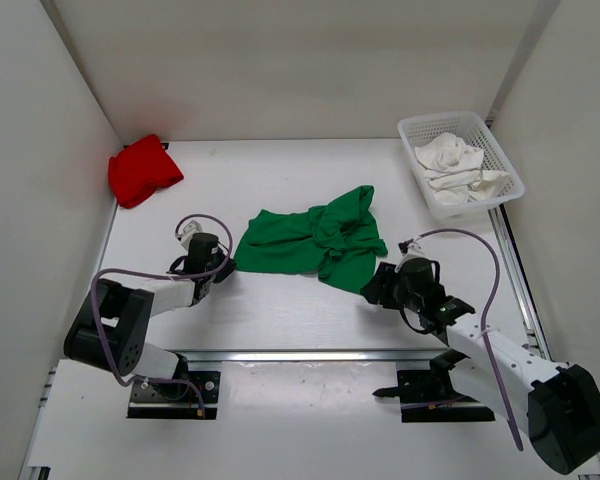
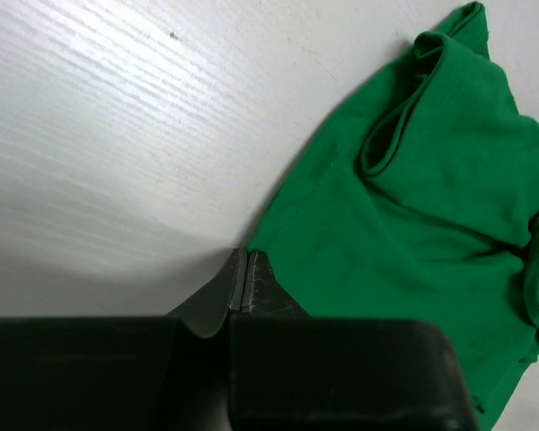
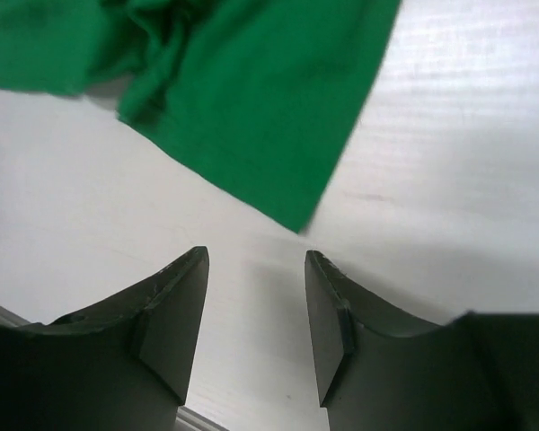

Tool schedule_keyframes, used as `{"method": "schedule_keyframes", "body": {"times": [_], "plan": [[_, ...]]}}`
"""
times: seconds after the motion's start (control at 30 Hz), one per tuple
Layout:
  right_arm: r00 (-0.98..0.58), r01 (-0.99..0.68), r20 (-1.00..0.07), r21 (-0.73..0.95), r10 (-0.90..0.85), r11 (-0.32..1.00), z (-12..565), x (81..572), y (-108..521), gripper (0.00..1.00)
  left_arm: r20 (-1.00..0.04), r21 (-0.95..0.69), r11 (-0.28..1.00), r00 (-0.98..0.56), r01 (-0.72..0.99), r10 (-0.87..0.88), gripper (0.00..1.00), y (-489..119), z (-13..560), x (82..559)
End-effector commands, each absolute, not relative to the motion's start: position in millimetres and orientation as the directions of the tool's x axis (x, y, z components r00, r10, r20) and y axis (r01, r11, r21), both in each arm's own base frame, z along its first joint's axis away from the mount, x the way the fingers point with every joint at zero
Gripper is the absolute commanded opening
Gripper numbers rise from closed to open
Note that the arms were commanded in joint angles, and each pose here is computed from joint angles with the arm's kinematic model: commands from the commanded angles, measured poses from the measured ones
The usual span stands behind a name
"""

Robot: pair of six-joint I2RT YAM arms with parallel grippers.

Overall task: Fold and stack the t-shirts
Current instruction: Flatten out the tshirt

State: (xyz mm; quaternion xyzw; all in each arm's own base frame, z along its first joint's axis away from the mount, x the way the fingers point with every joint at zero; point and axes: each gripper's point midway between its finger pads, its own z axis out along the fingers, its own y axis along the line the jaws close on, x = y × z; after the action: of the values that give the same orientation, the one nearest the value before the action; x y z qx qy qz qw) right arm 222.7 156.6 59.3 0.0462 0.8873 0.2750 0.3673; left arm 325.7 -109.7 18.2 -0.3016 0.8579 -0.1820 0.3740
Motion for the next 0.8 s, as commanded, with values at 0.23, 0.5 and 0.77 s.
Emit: {"method": "schedule_keyframes", "body": {"times": [0.23, 0.5, 0.77], "plan": [[-0.783, 0.005, -0.581, 0.352, 0.223, 0.936, 18.4, 216.7, 131.7, 0.45, -0.633, -0.576, 0.797, -0.517, -0.181, -0.575, 0.00, -124.8, 63.4, 309.2], [-0.820, -0.007, -0.548, 0.296, 0.163, 0.955, 7.9, 224.4, 142.2, 0.35, -0.666, -0.565, 0.817, -0.519, -0.117, -0.535, 0.00, -133.3, 72.8, 300.0], [-0.872, -0.001, -0.480, 0.190, 0.092, 0.982, -5.4, 214.7, 136.3, 0.33, -0.676, -0.585, 0.808, -0.508, -0.072, -0.535, 0.00, -138.5, 80.9, 293.5]]}}
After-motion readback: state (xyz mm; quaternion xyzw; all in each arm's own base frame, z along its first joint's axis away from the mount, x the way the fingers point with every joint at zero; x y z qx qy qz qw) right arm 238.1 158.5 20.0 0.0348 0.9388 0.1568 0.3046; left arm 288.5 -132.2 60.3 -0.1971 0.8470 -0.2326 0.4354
